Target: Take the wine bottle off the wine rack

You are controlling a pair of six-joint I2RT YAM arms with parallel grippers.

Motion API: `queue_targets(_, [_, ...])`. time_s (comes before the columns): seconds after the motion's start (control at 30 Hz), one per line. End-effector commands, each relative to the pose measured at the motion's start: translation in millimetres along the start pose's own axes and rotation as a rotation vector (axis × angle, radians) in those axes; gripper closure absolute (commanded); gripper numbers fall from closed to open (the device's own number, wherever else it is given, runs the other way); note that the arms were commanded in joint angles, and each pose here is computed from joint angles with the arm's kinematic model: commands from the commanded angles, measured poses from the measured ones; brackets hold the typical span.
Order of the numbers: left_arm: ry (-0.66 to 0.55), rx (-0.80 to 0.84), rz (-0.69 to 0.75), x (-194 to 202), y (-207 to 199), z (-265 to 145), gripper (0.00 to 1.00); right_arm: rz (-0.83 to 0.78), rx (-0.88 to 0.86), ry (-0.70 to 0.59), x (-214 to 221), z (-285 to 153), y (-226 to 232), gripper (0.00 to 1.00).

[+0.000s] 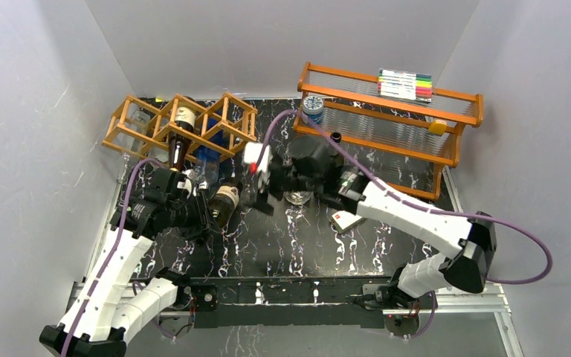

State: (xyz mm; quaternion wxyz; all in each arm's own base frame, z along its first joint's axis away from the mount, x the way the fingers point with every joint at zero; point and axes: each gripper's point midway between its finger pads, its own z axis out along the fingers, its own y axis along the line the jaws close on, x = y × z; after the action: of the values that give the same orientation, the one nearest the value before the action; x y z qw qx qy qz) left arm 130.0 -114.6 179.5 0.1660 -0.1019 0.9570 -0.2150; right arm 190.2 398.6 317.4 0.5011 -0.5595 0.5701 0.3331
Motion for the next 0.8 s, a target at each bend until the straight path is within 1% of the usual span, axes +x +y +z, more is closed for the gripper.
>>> queue_targets(0.0, [-0.060, 0.122, 0.073, -11, -27, -24, 1.00, -0.198, -0.167, -0.076, 15, 31, 44, 0.02])
queue_targets(0.1, [-0.045, 0.134, 0.083, -8, -28, -23, 1.00, -0.237, -0.169, -0.134, 29, 49, 48, 0.02])
queue_targets(0.23, [-0.021, 0.153, 0.083, -4, -31, -23, 1.00, -0.362, -0.218, -0.154, 52, 67, 55, 0.02])
queue_targets(0.3, [-0.024, 0.158, 0.083, -3, -31, -24, 1.00, -0.385, -0.199, -0.159, 59, 77, 51, 0.02])
queue_targets(0.37, [-0.027, 0.159, 0.083, -3, -31, -26, 1.00, -0.409, -0.215, -0.159, 66, 85, 53, 0.02])
queue_targets(0.5, [-0.016, 0.168, 0.077, -2, -33, -27, 1.00, -0.452, -0.211, -0.177, 72, 100, 56, 0.02])
queue_targets(0.67, [-0.021, 0.176, 0.074, -5, -37, -28, 1.00, -0.511, -0.258, -0.179, 78, 116, 71, 0.02])
queue_targets(0.77, [-0.013, 0.176, 0.073, -6, -39, -28, 1.00, -0.531, -0.240, -0.180, 80, 126, 71, 0.02])
